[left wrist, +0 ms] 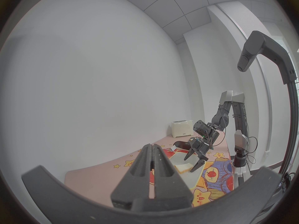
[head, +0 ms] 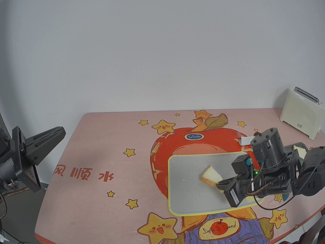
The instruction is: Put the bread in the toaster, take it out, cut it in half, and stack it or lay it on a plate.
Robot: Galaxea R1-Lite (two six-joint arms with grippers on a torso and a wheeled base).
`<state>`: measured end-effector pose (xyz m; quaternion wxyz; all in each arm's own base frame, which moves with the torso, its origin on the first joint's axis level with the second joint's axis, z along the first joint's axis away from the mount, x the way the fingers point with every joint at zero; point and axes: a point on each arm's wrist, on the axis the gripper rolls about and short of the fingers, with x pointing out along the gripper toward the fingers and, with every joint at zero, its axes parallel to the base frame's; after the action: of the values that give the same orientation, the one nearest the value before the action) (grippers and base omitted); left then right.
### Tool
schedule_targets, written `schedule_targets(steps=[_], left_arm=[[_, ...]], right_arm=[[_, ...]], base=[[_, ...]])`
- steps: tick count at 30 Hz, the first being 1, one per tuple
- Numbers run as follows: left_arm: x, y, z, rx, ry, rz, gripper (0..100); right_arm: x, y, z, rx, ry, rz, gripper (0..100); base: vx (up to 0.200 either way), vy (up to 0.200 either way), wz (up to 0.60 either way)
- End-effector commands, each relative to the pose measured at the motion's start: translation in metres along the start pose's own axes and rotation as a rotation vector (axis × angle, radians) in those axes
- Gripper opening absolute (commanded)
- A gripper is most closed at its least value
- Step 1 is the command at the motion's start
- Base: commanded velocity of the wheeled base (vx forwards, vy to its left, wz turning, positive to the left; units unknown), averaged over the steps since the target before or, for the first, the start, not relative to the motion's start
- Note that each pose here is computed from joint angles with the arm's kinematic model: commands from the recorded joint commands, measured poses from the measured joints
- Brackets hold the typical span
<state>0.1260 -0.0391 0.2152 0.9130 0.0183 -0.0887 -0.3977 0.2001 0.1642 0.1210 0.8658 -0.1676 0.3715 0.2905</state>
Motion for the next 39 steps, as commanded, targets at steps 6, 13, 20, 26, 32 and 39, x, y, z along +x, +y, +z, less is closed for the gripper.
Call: schedule_targets(steps=[6, 13, 20, 26, 32, 39], left_arm=[[0.000, 0.000, 0.000, -0.001, 0.001, -0.001, 0], [0.000, 0.000, 0.000, 0.000, 0.000, -0.001, 0], [0.000, 0.000, 0.000, -0.001, 0.001, -0.001, 0], [0.000, 0.000, 0.000, -0.001, 0.001, -0.001, 0], [0.000, 0.000, 0.000, -0.001, 0.001, -0.001, 0], [0.000, 0.000, -0.001, 0.003, 0.002, -0.001, 0]], right_arm=[[0.000, 0.001, -0.001, -0.002, 0.004, 0.001, 0], [-0.004, 0.001, 0.001, -0.003, -0.011, -0.002, 0], [-0.014, 0.002, -0.001, -0.008, -0.036, -0.001, 0], [-0.020, 0.002, 0.000, -0.006, -0.056, -0.005, 0], [-0.035, 0.001, 0.001, -0.003, -0.103, -0.007, 0], [-0.046, 0.000, -0.002, -0.002, -0.132, -0.007, 0]], base=[[0.000, 0.000, 0.00], [0.000, 0.000, 0.00], [0.000, 0.000, 0.00], [0.000, 0.000, 0.00], [0.000, 0.000, 0.00], [0.000, 0.000, 0.00]])
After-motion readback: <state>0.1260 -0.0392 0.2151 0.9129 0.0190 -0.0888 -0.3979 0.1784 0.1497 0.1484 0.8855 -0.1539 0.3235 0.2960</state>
